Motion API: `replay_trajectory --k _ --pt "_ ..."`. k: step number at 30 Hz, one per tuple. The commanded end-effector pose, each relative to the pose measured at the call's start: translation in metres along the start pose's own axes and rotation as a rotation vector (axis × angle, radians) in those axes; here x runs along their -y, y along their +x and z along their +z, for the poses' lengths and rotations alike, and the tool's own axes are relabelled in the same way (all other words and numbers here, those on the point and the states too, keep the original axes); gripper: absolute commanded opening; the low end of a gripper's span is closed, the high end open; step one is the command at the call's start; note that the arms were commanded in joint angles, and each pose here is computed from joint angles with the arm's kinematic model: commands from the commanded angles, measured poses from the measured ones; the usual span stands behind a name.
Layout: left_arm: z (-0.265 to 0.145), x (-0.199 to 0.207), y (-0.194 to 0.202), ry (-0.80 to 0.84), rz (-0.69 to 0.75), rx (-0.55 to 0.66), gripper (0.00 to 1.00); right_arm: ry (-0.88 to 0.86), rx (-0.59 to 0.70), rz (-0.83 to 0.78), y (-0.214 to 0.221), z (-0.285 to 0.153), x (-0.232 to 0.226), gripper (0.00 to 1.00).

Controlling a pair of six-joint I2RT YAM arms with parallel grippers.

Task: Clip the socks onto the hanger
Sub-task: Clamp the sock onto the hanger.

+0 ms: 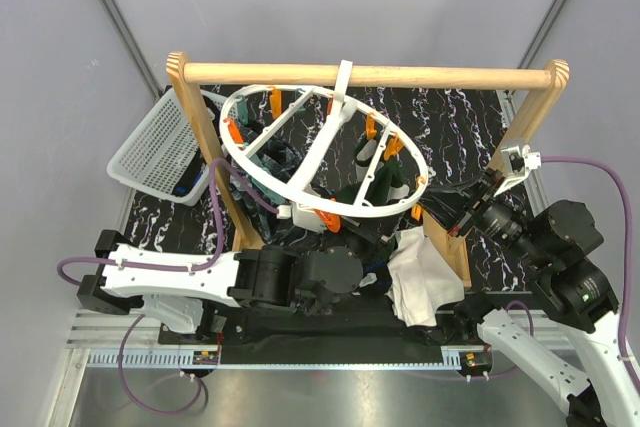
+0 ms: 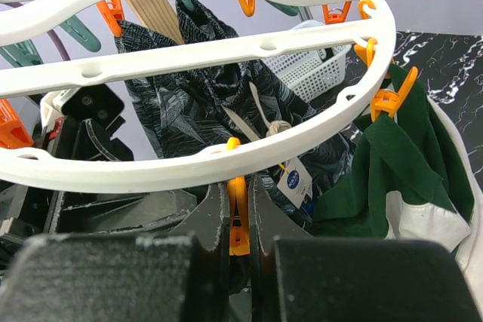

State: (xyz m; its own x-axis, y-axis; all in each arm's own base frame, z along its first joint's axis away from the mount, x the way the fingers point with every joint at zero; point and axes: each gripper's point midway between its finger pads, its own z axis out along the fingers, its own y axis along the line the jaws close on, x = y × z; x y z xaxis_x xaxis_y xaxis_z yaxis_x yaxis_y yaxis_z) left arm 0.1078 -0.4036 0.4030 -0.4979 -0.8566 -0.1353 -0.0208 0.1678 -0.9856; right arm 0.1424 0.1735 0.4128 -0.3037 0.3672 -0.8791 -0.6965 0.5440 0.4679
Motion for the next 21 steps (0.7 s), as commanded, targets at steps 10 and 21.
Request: replay_trajectory --k 10,21 --pt "-0.003 0.030 -0.006 0.070 -0.094 -0.002 0.00 0.022 -0.035 0.059 0.009 0.001 0.004 0.00" --pt "-0.001 0.026 -0.003 0.065 -0.094 -0.002 0.00 0.032 -0.032 0.049 0.003 -0.007 0.000 0.45"
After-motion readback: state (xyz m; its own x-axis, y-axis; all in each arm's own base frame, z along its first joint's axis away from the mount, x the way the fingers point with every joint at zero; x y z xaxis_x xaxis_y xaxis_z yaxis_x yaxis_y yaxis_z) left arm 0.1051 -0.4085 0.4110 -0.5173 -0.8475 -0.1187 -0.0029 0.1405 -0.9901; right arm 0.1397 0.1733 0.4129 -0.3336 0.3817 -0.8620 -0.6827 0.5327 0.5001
